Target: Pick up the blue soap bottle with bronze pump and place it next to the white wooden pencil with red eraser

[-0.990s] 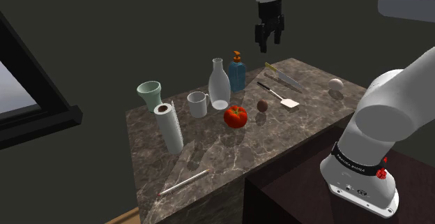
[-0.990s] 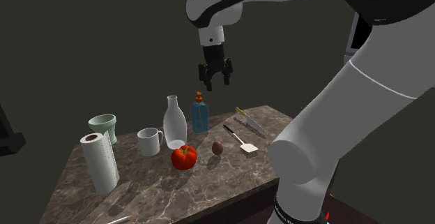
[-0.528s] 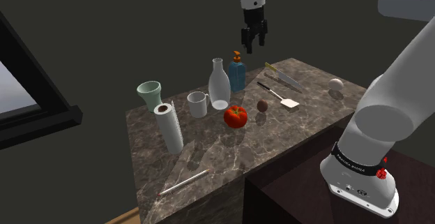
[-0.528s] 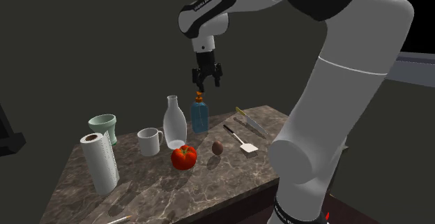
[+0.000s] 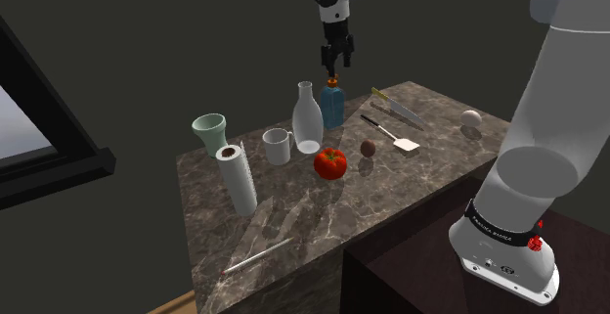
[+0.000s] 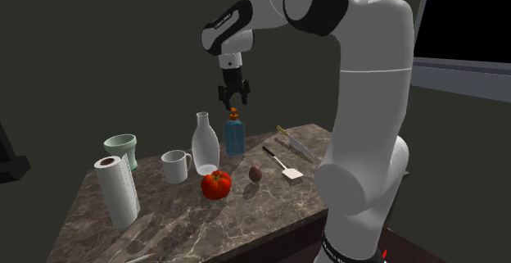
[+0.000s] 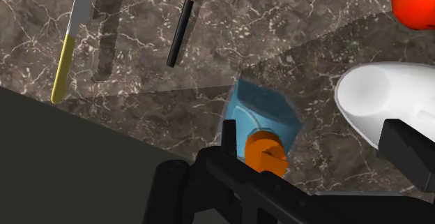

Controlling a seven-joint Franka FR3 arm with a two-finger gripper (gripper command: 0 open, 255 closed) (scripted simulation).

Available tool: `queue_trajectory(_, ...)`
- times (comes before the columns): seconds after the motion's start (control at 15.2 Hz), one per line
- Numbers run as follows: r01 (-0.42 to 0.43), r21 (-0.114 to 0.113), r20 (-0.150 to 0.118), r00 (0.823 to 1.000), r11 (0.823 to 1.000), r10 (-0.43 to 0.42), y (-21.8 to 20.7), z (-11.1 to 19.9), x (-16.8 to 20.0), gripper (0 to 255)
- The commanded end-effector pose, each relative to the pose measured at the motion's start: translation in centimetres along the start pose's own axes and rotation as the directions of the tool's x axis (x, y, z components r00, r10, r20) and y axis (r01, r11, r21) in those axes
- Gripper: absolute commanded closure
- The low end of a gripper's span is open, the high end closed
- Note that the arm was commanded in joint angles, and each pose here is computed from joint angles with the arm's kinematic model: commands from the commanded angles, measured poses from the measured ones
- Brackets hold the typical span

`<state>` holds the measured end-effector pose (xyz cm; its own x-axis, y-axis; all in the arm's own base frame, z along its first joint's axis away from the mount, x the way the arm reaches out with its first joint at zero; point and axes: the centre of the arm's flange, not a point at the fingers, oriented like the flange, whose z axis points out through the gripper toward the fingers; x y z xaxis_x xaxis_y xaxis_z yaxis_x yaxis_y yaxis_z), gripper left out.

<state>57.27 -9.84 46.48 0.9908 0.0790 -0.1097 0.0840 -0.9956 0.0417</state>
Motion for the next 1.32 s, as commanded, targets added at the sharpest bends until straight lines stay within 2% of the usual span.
queue_trajectory(0.0, 0.015, 0.003, -0.003, 1.000, 1.000, -0.015, 1.0, 0.3, 2.8, 0)
queue_trajectory(0.13, 0.028, 0.005, -0.005, 1.000, 1.000, -0.028, 1.8, 0.8, 5.3, 0)
queue_trajectory(0.66, 0.028, 0.006, -0.005, 1.000, 1.000, -0.028, 1.8, 4.9, 5.4, 0)
queue_trajectory(1.19, 0.028, 0.006, -0.005, 1.000, 1.000, -0.028, 1.8, 4.9, 5.4, 0)
queue_trajectory(1.25, 0.028, 0.006, -0.005, 1.000, 1.000, -0.028, 1.8, 4.9, 5.4, 255)
